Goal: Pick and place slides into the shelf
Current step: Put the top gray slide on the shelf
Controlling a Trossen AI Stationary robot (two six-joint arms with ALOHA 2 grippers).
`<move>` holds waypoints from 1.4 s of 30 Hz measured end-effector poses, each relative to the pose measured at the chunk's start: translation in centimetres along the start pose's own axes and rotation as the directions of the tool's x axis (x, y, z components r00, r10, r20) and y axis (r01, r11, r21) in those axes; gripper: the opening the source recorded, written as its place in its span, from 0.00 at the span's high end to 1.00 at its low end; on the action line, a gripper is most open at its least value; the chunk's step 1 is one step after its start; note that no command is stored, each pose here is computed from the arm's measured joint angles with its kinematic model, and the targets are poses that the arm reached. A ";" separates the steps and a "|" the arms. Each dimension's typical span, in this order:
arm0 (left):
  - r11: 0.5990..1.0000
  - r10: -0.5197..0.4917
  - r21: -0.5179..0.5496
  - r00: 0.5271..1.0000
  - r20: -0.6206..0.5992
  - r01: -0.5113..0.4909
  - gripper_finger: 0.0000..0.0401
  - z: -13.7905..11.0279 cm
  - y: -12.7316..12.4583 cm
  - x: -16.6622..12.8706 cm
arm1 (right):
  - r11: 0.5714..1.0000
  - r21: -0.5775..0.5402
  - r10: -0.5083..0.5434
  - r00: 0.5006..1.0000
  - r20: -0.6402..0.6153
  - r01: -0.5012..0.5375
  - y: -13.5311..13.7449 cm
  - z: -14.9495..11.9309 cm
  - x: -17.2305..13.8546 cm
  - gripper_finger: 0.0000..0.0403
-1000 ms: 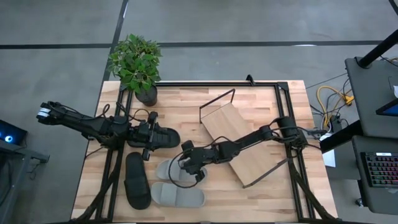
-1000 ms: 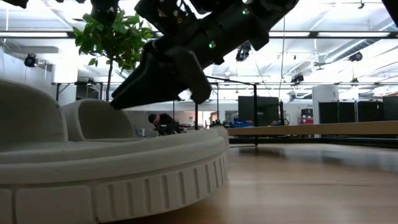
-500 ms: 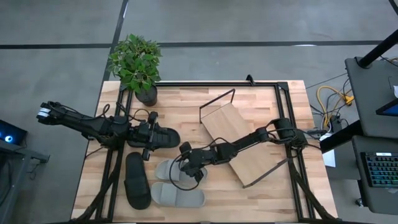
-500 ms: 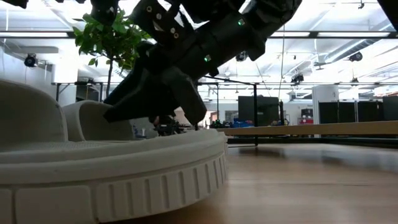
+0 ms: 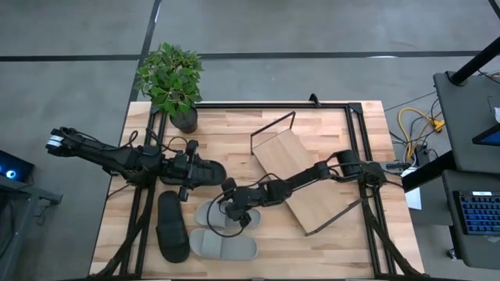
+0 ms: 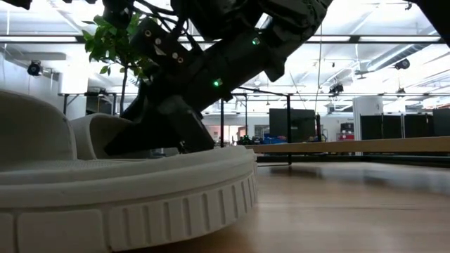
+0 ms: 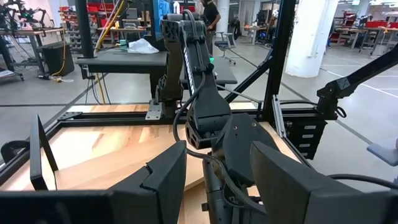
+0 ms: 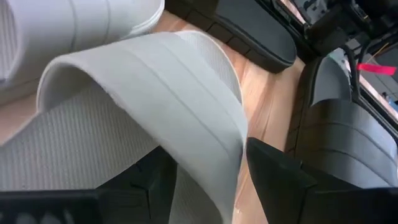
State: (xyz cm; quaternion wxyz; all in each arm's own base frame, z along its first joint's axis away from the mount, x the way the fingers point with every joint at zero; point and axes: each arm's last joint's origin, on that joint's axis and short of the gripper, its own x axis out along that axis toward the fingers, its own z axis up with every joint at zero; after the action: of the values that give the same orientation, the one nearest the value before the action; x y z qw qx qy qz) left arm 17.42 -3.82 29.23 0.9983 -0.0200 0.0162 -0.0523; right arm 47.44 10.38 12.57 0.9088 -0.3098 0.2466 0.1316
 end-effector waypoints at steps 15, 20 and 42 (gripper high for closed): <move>1.000 0.000 0.006 1.000 -0.001 0.000 0.59 0.0 0.0 0.0 | 0.999 0.043 -0.009 1.000 0.005 0.009 -0.2 0.2 0.0 0.56; 1.000 0.000 0.009 1.000 -0.001 0.000 0.59 0.0 0.0 0.0 | 0.999 0.042 -0.008 1.000 0.004 0.008 -0.2 0.2 0.0 0.58; 1.000 0.000 0.009 1.000 -0.001 0.000 0.59 0.0 0.0 0.0 | 1.000 0.030 -0.004 1.000 -0.010 0.005 -0.4 0.4 -0.4 0.97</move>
State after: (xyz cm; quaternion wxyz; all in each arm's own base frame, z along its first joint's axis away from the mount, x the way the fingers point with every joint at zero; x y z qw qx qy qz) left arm 17.42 -3.81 29.20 0.9984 -0.0156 0.0166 -0.0522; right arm 47.43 10.26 13.23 0.9123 -0.2975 0.2523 0.1243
